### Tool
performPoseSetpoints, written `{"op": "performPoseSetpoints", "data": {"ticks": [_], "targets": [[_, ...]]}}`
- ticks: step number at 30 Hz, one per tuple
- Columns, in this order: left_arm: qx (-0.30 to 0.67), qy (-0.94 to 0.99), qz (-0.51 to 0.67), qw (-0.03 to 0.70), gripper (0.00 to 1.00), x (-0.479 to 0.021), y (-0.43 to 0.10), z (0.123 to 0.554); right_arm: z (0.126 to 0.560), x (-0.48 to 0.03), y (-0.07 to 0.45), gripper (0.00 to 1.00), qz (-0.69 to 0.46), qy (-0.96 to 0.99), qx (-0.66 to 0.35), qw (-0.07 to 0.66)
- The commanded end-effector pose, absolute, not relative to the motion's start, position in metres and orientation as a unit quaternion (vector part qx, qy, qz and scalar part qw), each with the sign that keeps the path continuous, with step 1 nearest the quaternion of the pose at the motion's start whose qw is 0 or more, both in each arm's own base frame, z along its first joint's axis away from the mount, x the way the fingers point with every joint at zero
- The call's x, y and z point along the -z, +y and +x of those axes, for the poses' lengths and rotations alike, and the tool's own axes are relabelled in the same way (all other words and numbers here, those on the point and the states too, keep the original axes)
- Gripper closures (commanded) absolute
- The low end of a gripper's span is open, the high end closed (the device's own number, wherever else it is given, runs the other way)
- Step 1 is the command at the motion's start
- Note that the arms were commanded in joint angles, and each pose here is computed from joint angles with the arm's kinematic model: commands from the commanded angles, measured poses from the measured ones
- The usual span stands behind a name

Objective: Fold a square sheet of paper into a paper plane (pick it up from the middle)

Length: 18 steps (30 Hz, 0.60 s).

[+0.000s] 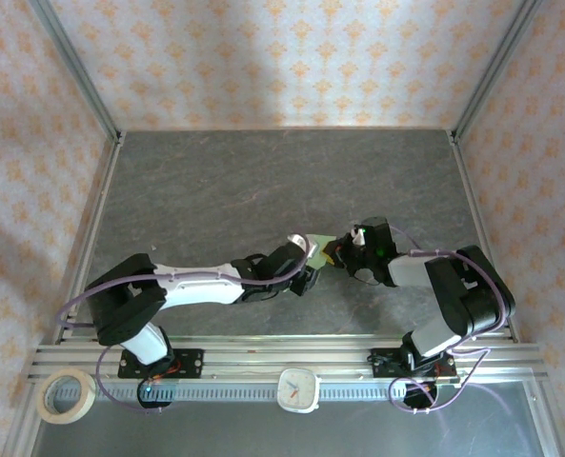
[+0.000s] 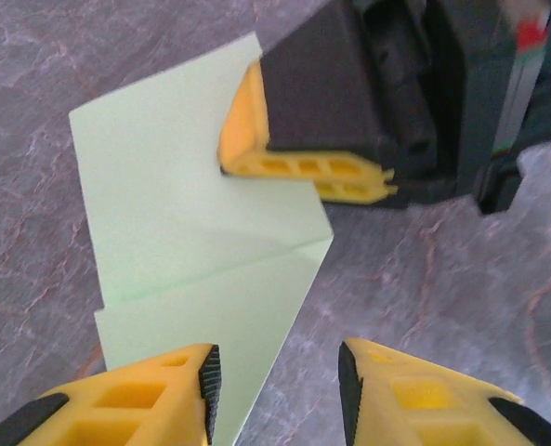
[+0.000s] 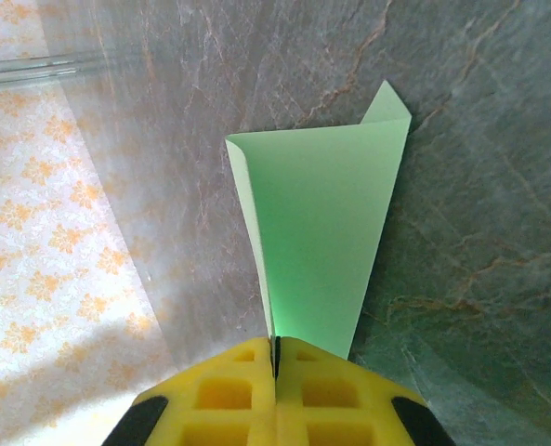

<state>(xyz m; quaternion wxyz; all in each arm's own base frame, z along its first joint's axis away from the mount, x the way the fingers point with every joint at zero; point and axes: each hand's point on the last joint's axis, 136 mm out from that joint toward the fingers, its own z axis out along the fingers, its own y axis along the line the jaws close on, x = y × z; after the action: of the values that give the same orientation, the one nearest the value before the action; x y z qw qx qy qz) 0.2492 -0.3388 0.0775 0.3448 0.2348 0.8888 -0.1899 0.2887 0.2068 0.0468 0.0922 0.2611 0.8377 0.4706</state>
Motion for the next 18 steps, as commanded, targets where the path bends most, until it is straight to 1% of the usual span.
{"op": "performPoseSetpoints", "data": {"ticks": [1, 8, 18], "targets": [[0.092, 0.886, 0.272, 0.363, 0.58, -0.064, -0.326, 0.252, 0.293, -0.054, 0.206, 1.0, 0.264, 0.832, -0.475, 0.109], [0.012, 0.876, 0.304, 0.374, 0.57, -0.045, -0.328, 0.241, 0.292, -0.058, 0.209, 1.0, 0.261, 0.831, -0.48, 0.108], [-0.046, 0.863, 0.317, 0.39, 0.7, -0.04, -0.327, 0.24, 0.291, -0.057, 0.208, 1.0, 0.261, 0.831, -0.479, 0.108]]}}
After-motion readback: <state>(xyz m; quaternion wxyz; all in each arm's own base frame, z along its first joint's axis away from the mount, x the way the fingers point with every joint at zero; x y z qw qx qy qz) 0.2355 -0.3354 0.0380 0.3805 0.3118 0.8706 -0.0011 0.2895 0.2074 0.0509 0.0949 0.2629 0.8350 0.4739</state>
